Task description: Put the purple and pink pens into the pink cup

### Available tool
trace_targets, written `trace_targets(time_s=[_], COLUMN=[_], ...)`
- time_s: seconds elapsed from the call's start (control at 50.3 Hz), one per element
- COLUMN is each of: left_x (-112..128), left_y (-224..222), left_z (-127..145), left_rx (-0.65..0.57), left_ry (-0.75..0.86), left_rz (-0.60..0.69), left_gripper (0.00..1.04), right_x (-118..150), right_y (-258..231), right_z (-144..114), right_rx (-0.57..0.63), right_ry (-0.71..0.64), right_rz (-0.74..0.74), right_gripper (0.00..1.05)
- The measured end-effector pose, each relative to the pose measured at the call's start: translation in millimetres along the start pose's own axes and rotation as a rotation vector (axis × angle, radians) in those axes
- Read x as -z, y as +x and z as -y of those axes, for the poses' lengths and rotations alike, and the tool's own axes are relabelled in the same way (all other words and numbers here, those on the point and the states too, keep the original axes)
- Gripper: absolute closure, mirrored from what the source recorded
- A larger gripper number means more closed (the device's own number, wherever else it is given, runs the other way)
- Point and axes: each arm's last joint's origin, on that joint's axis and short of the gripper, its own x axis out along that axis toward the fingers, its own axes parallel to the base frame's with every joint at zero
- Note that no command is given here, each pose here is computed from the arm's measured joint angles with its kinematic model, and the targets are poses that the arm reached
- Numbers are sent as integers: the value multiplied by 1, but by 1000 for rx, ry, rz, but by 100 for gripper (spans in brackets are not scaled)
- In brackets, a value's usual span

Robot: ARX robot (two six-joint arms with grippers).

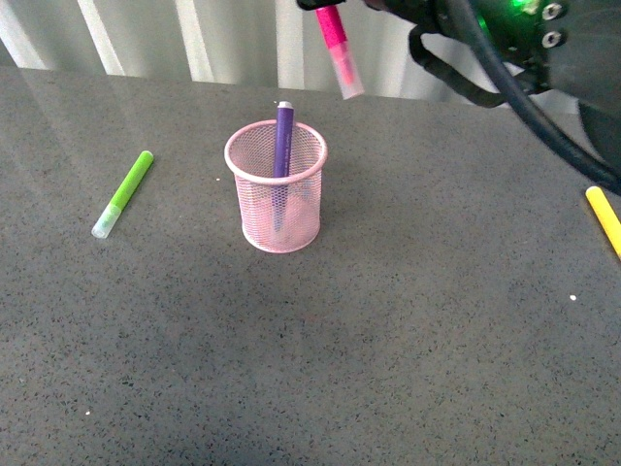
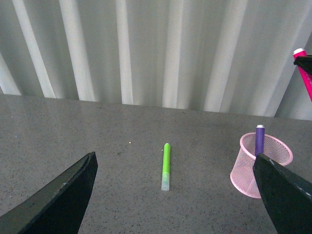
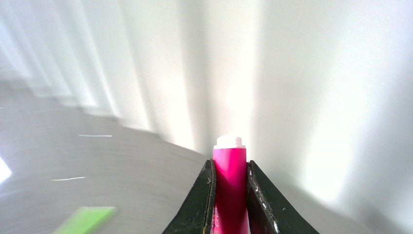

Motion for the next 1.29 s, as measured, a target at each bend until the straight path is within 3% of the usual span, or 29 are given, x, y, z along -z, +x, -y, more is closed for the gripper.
trace_targets(time_s=[0.418, 0.796, 1.293], left_x=[0, 0, 0], left_y=[0, 0, 0], left_z=[0, 0, 0], left_rx=[0, 0, 0], left_ry=[0, 0, 0], left_rz=[0, 0, 0], left_gripper=[7, 7, 7], right_x=[19, 47, 61], right_y=[39, 57, 65], right_z=[-21, -27, -32], right_rx=[-96, -111, -118], right_ry=[9, 40, 50], right_rz=[-12, -56, -76], right_gripper=[93, 93, 93])
